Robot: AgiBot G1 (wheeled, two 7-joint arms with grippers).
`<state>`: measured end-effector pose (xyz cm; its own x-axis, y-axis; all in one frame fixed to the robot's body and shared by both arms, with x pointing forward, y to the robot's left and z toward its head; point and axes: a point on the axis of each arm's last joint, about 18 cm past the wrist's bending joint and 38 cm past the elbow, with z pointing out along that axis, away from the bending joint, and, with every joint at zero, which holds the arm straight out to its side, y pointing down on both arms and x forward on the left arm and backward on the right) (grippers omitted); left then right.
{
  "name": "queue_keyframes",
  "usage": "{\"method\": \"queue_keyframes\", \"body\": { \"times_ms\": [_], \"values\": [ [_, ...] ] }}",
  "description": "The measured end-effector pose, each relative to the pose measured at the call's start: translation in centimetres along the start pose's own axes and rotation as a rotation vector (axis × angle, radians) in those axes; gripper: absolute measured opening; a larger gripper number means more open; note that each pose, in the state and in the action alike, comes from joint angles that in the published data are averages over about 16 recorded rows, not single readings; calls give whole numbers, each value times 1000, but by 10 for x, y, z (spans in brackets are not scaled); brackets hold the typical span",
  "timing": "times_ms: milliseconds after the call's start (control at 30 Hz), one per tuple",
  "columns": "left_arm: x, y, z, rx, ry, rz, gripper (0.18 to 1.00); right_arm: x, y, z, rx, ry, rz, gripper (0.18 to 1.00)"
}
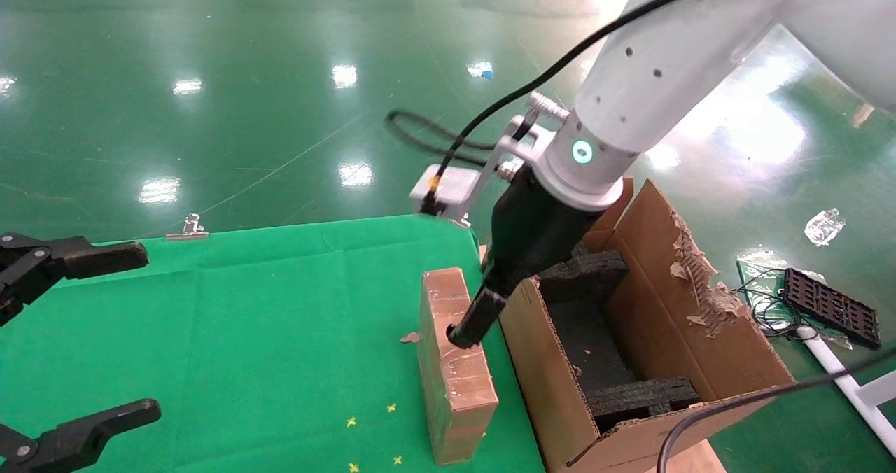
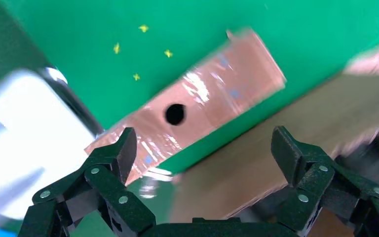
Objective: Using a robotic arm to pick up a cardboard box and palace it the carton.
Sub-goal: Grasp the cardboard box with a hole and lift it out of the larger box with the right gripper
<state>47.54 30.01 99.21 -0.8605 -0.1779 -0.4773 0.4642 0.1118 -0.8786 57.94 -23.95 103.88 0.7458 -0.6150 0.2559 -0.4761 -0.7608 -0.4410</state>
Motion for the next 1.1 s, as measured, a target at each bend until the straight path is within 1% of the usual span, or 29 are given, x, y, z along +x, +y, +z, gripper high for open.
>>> {"method": "queue_keyframes", "body": {
  "times_ms": [100,200,267,367,633,1100],
  "values": [
    [0,0,0,0,0,0,1000,8,1,4,1,-42,149,1000],
    [0,0,0,0,0,0,1000,15,3,11,-1,-78,267,1000],
    [0,0,0,0,0,0,1000,19,4,16,-1,-98,322,1000],
    [0,0,0,0,0,0,1000,22,4,24,-2,-121,372,1000],
    [0,0,0,0,0,0,1000,26,4,41,-19,-146,420,1000],
    [0,0,0,0,0,0,999,29,1,53,-62,-122,431,986]
  ]
}}
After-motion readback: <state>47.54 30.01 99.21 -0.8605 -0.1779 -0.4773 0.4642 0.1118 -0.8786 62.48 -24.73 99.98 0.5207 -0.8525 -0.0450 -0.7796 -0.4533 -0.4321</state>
